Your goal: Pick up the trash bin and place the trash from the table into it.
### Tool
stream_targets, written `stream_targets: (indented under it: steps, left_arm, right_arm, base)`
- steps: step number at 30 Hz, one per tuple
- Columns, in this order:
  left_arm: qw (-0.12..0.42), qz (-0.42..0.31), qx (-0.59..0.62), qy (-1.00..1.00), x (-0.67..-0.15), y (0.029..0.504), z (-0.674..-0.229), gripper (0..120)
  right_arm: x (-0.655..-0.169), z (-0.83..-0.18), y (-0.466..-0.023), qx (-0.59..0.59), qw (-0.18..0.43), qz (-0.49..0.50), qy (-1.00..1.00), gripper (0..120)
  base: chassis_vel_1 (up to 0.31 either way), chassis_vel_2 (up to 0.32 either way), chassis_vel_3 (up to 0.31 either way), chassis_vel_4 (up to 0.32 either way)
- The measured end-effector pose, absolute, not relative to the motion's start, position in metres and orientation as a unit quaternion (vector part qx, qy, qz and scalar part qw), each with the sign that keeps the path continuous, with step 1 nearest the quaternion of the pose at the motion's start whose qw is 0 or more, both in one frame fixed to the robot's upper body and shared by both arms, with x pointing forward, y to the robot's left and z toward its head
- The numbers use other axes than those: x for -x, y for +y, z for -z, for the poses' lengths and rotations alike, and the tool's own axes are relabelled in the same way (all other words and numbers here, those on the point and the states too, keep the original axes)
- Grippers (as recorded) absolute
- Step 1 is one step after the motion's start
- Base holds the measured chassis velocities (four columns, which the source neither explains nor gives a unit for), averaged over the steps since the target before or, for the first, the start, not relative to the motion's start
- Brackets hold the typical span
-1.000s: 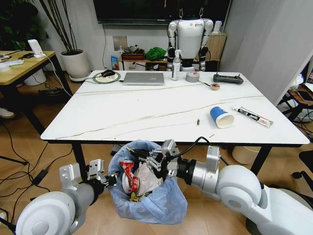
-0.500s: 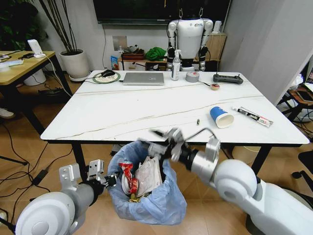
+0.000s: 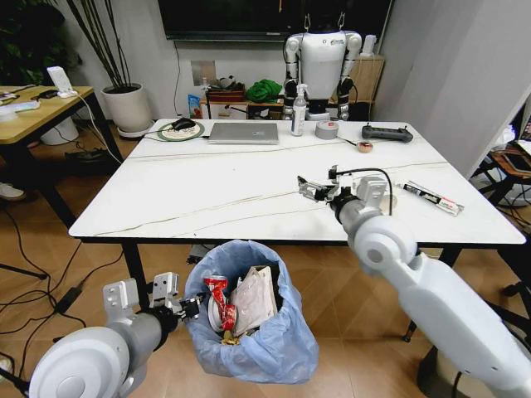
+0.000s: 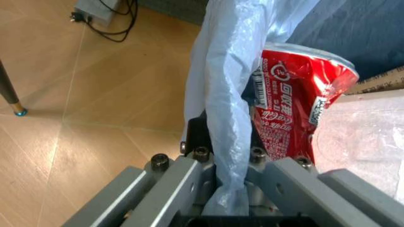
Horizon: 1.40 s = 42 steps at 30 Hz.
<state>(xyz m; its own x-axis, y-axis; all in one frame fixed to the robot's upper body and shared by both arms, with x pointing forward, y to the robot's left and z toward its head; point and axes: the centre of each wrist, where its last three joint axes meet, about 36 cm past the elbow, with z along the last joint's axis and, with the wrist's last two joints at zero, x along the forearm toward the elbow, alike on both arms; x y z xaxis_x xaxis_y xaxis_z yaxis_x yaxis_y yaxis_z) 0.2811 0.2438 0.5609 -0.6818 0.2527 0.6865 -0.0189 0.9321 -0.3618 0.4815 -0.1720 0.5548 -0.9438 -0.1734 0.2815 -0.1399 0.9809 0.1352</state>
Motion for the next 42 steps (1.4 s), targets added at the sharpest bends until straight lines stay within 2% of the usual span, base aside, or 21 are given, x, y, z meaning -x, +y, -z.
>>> stream_targets:
  steps: [25, 28, 35, 36, 38, 42]
  left_arm:
    - [0.393, -0.171, 0.065, -0.901, -0.281, 0.244, -0.562, 0]
    - [0.393, -0.172, 0.065, -0.901, -0.281, 0.244, -0.562, 0]
    - [0.393, -0.17, 0.064, -0.901, -0.282, 0.245, -0.562, 0]
    - [0.393, -0.171, 0.064, -0.901, -0.281, 0.245, -0.562, 0]
    - [0.393, -0.171, 0.064, -0.901, -0.281, 0.245, -0.562, 0]
    - [0.393, -0.173, 0.064, -0.901, -0.281, 0.245, -0.561, 0]
  right_arm:
    - [-0.495, -0.528, -0.176, -0.019, 0.202, 0.028, -0.979, 98]
    - [-0.495, -0.523, -0.177, -0.015, 0.208, 0.026, -0.978, 90]
    - [-0.496, -0.516, -0.183, -0.005, 0.215, 0.023, -0.976, 86]
    - [-0.496, -0.515, -0.185, -0.003, 0.215, 0.023, -0.976, 81]
    - [-0.496, -0.515, -0.185, -0.002, 0.215, 0.023, -0.976, 79]
    - [-0.495, -0.512, -0.191, 0.003, 0.218, 0.023, -0.976, 70]
  base:
    - [0.0, 0.0, 0.0, 0.0]
    - [0.0, 0.0, 0.0, 0.0]
    - [0.0, 0.0, 0.0, 0.0]
    - [0.0, 0.0, 0.0, 0.0]
    - [0.0, 0.0, 0.0, 0.0]
    - [0.0, 0.0, 0.0, 0.0]
